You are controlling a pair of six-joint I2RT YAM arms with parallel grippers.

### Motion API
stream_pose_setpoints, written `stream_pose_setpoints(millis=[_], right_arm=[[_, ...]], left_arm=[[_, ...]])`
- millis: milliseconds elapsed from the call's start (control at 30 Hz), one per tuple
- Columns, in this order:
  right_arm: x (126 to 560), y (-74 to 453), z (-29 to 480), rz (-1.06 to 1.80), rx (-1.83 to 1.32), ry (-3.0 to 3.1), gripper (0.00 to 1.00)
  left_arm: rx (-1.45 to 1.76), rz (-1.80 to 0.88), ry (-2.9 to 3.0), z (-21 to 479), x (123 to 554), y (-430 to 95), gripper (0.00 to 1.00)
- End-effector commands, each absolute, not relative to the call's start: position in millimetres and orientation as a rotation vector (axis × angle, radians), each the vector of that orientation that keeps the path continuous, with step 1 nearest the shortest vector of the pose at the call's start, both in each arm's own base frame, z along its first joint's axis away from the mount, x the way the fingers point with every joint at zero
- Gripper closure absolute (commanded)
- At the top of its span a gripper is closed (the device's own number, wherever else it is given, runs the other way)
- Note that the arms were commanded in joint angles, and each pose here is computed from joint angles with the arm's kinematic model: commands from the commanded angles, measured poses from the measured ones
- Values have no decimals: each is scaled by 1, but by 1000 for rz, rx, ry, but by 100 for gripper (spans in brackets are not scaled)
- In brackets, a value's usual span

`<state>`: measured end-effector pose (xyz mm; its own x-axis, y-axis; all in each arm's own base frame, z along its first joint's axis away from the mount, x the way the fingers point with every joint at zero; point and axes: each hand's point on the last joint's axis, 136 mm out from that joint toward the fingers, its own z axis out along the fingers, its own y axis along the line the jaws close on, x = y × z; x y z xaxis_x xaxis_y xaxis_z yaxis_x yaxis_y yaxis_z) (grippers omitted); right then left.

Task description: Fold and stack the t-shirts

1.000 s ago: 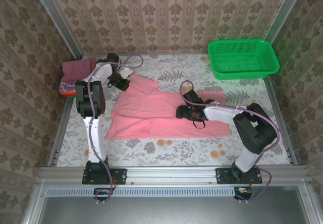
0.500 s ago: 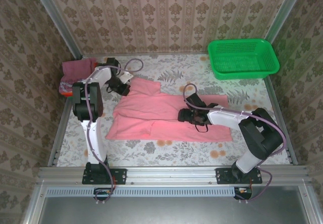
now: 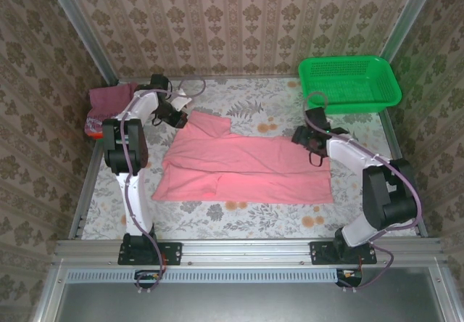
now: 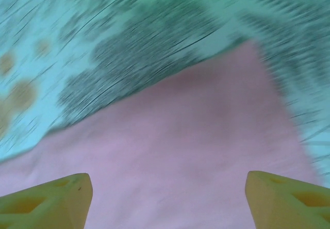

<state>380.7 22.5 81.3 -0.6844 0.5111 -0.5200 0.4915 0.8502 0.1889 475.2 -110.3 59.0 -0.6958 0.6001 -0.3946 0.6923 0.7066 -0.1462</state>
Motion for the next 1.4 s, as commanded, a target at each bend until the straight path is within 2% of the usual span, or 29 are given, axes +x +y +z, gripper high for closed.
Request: stream_pose_setpoints(millis=[0,133,333,767,900,1100,1233,1367], right_arm=[[381,-18,73,-73,850,2431,27],[397,-35,62,-63,927,2428,42],[418,-36,51,-95,913,2466,55],[436,-39,20,-72,1004,2502,59],[437,-42,16,-86,1042,2499,63],[428,-45,9,-121,1079,2532,81],[425,-46,13,-127,1073,2527,99],[425,-47,28,-117,1029,2495,100]], left_arm=[[1034,-440,2556,74,477,-112,100],[1034,-455,2561,73,477,-115,100],[1043,-456,2566,69,476,-114,100],[1044,-467,2580,63,473,-114,100],[1047,-464,2587,63,472,-113,100],[1050,-459,2587,63,471,-113,100],[1048,-463,2583,64,470,-113,100],[1058,-479,2548,68,471,-116,100]])
